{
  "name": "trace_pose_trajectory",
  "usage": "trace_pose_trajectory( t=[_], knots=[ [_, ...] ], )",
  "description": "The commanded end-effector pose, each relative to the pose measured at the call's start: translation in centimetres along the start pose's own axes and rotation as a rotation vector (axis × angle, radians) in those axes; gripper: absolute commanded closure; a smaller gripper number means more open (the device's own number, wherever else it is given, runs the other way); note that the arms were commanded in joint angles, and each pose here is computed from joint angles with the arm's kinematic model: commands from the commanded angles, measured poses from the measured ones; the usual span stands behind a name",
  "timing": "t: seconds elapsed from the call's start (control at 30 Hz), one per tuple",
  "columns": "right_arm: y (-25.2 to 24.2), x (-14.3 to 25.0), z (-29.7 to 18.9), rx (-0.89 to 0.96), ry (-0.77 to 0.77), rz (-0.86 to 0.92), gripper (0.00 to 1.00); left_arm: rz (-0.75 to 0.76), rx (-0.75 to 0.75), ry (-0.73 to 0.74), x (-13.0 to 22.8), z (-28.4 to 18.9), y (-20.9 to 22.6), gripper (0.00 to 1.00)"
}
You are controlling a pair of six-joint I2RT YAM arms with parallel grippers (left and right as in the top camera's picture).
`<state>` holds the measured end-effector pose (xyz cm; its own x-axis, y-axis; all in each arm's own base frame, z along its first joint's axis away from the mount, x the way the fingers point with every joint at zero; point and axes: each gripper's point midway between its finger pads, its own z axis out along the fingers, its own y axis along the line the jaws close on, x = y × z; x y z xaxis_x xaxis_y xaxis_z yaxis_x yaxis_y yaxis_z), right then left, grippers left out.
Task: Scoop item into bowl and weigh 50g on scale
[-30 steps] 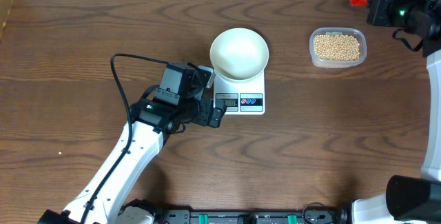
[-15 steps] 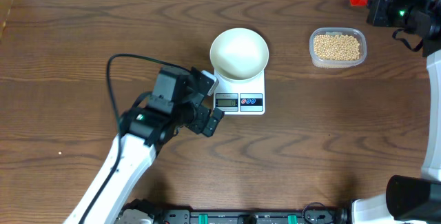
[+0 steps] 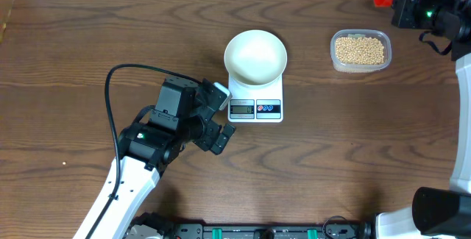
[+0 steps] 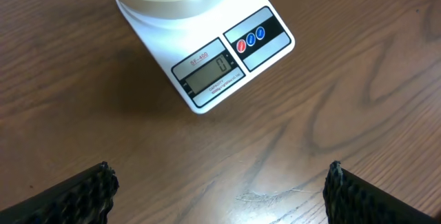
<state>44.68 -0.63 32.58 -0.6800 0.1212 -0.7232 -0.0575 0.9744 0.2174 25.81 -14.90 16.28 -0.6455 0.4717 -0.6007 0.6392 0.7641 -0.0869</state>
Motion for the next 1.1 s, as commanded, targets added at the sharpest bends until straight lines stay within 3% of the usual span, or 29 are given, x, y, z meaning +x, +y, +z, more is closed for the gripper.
trace_pose_trajectory(
  t=[0.0,1.07],
  knots=[
    [-0.1,-0.5,-0.7,0.007,-0.013,-0.012,0.99,0.030,-0.010,0.004,0.1,0.1,0.1,0.02],
    [0.0,0.7,-0.7,0.007,0.034,-0.001,0.99,-0.066,-0.015,-0.023,-0.7,0.6,0.5,0.02]
  ],
)
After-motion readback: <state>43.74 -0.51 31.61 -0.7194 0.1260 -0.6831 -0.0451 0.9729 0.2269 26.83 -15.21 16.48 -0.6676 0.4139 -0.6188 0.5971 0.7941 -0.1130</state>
